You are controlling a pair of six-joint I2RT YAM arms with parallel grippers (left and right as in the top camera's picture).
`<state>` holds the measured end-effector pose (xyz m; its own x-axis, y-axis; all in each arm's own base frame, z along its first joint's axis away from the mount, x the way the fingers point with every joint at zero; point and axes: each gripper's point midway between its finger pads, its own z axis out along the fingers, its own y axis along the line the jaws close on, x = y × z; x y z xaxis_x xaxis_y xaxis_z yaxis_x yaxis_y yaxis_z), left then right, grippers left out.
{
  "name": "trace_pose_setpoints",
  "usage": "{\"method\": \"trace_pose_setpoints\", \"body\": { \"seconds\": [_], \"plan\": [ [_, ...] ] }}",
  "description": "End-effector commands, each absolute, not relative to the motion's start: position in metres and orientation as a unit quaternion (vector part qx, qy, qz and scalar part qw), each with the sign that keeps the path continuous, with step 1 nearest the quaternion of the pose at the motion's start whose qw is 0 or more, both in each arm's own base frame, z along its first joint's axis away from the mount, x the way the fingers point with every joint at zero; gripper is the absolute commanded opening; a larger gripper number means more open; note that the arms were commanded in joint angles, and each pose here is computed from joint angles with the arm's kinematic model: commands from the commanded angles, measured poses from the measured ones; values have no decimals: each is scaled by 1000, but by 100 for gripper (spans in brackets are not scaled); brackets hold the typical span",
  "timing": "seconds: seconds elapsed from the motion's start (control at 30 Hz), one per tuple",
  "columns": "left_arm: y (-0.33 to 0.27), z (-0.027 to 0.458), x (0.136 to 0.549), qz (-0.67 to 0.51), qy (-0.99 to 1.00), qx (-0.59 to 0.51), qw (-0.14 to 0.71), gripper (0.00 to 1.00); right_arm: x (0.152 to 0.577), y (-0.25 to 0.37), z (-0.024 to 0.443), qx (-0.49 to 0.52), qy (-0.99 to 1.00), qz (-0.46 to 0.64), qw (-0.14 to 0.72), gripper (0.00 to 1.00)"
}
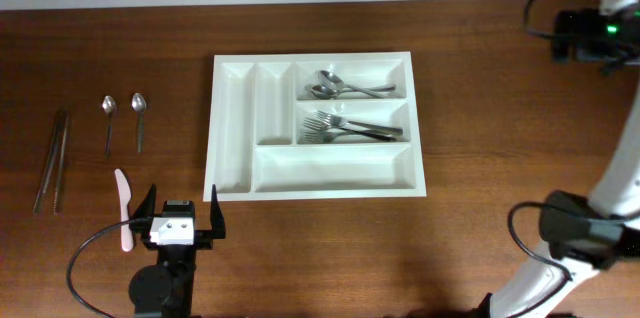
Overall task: Pack container
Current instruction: 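Withdraw the right gripper to the table's right side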
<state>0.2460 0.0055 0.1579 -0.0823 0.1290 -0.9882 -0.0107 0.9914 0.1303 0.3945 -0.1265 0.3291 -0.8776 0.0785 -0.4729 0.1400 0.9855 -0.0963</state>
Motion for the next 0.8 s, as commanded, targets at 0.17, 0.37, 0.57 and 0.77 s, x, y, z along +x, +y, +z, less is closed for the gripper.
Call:
{"method": "trace_pose_setpoints", "body": {
  "seconds": [0.17,0.37,0.57,0.77],
  "plan": [
    [7,156,246,59,734,43,676,99,329,-145,320,147,965,20,217,99],
    [7,156,246,58,734,43,676,99,325,-152,259,182,965,40,186,99],
    [7,156,246,59,734,42,676,99,332,-157,190,197,957,31,211,99],
    [7,156,246,59,734,42,676,99,327,-156,131,200,959,30,199,99]
  ]
}}
